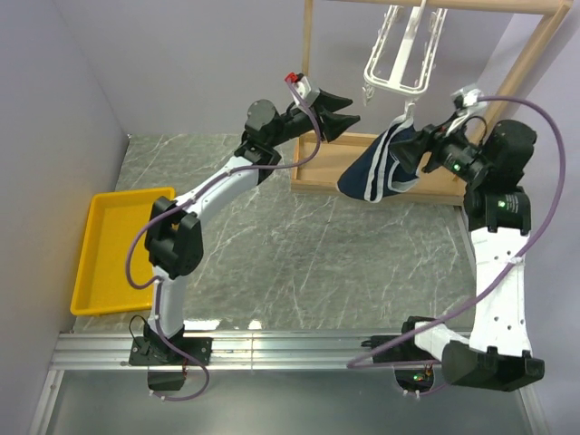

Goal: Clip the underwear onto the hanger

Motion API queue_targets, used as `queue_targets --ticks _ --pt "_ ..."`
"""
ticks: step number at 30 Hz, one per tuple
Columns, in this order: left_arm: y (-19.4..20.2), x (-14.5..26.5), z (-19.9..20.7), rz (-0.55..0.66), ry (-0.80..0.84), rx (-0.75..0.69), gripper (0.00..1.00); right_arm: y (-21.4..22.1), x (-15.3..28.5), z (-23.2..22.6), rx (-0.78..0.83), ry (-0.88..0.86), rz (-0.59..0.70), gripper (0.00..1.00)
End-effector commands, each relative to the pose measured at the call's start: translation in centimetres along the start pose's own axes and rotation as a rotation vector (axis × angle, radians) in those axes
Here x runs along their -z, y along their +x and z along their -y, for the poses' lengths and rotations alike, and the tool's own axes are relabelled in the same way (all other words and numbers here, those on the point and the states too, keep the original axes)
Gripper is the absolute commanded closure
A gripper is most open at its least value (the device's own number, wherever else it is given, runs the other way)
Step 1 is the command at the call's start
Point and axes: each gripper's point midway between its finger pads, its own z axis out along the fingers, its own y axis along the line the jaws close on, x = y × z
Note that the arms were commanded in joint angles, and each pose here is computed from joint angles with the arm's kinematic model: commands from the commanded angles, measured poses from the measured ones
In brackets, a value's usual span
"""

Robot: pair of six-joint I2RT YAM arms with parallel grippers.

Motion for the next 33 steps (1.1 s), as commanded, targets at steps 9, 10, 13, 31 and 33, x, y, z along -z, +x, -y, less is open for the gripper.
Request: queue_targets --ticks 9,10,13,31,33 --pt "-4.8 -2.3 -0.8 0.177 0.008 -0.010 0.39 0.6 -1.1 -0.6 0.189 0.048 0.132 0.34" --pt "-5.1 -2.5 -0.7 0.184 0.011 -0.014 0.39 0.6 -1.3 -0.7 0.191 0.040 0.138 0.34" --pt "-5.4 -2.8 -0.5 0.200 0.024 -0.022 0.42 0.6 -2.2 -0.7 0.195 0.020 0.156 0.34" --pt "-3.7 -4.6 0.2 0.199 0.055 -0.070 0.59 -0.5 -5.9 0.2 0.216 0.004 0.192 0.34" --pt "-3.8 -4.7 0.2 0.201 0.048 -0.079 0.64 -0.4 -6.2 0.6 0.223 0.014 0.199 0.34"
